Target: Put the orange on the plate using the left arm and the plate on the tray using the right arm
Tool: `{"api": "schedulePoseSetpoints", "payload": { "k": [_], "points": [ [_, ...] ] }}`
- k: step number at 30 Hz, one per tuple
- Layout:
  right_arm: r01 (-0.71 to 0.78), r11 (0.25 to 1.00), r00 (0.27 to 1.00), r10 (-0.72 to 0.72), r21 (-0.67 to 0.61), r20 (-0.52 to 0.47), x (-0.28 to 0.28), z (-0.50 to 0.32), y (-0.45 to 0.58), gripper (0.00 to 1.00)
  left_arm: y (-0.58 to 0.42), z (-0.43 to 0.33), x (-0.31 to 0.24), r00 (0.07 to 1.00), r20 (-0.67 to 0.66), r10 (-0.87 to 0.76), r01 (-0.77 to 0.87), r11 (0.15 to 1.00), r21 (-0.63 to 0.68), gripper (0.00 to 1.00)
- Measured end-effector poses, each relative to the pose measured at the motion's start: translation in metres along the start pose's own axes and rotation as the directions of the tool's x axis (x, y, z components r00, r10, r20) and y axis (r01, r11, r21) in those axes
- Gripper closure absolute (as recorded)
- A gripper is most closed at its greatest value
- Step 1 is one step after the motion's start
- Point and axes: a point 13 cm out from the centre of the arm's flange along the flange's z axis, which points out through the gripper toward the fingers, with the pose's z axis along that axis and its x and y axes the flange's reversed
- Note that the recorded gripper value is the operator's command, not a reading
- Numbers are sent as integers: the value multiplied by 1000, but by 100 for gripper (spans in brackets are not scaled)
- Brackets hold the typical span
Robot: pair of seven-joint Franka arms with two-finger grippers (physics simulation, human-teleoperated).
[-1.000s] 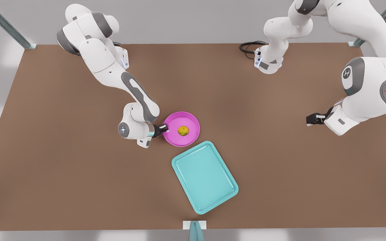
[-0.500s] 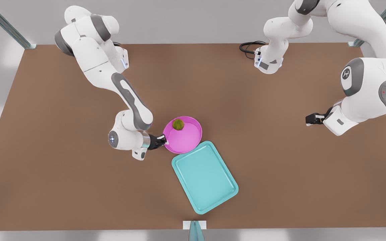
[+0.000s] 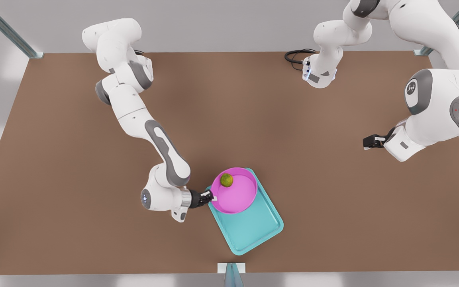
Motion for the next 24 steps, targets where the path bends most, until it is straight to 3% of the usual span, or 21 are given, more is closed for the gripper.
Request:
{"api": "schedulePoseSetpoints", "payload": {
  "k": [1,2,3,9,11,14,17,19,22,24],
  "points": [
    [-7,1000,1000,7,-2,5,-1,3,-1,79,0,0,0,1000,0,0,0,1000,0,0],
    [-13,1000,1000,13,-3,10,-2,5,-1,48,0,0,0,1000,1,0,0,1000,0,0],
    [-18,1000,1000,18,-1,14,-3,6,-1,0,0,-1,0,1000,1,0,0,1000,0,0],
    [-54,998,998,53,12,39,-12,-15,-15,0,0,1,0,1000,-1,1,-1,1000,0,0],
    [-55,990,997,48,129,62,-28,-98,-52,0,-1,2,0,1000,-4,3,-3,1000,0,0],
    [-29,919,999,10,393,50,-29,-311,-58,0,-1,3,0,1000,-6,4,-4,1000,0,0],
    [45,803,997,-3,594,-71,19,-443,5,0,-1,3,0,1000,-7,5,-5,1000,0,0],
    [55,756,993,27,652,-114,72,-518,54,0,-1,2,1,1000,-9,5,-5,1000,0,0],
    [59,729,969,121,682,-213,163,-555,77,0,-2,2,2,1000,-10,6,-6,1000,0,0],
    [41,710,955,179,703,-237,195,-567,67,0,-2,3,2,1000,-13,7,-7,1000,0,0]
  ]
}}
